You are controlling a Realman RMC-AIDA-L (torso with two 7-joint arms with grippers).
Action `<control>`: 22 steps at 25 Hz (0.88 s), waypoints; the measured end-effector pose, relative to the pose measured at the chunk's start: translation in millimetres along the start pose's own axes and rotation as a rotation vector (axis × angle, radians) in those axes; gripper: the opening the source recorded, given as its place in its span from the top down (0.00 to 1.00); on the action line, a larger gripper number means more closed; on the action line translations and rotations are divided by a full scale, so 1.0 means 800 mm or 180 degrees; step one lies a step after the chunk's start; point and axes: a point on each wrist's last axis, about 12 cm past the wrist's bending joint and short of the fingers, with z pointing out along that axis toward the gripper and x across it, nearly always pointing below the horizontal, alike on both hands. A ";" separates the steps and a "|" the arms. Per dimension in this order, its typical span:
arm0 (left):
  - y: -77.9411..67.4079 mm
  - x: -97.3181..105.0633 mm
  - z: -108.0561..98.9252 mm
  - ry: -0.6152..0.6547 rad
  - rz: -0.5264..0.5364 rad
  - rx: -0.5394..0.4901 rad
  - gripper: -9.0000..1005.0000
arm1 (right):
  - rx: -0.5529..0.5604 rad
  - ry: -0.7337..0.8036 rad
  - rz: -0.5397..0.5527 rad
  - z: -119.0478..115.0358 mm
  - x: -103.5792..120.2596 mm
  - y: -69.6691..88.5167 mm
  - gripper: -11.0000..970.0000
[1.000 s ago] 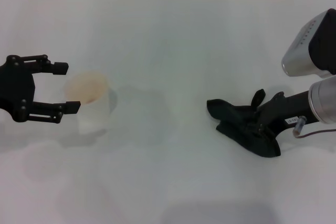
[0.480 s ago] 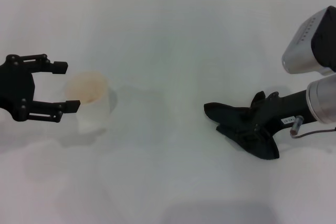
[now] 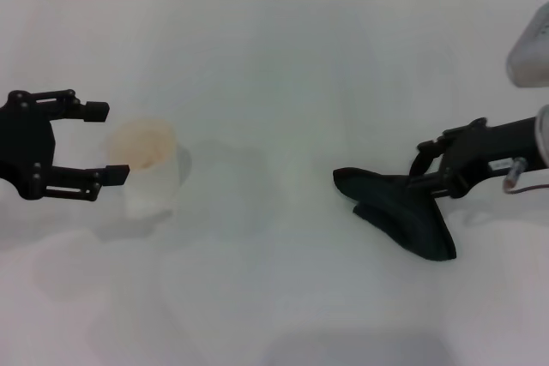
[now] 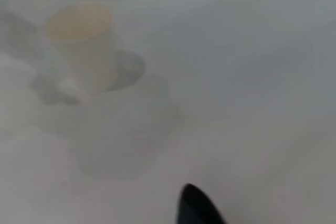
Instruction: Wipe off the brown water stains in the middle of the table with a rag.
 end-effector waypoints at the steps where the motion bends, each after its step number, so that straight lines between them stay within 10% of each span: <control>1: 0.000 0.001 -0.001 -0.0003 -0.0004 -0.0009 0.12 | 0.0032 -0.0011 0.0008 -0.002 0.003 -0.004 0.32; 22: -0.010 0.005 -0.003 -0.0209 -0.0058 -0.0031 0.12 | -0.0509 -0.0535 -0.0307 -0.028 0.051 -0.013 0.32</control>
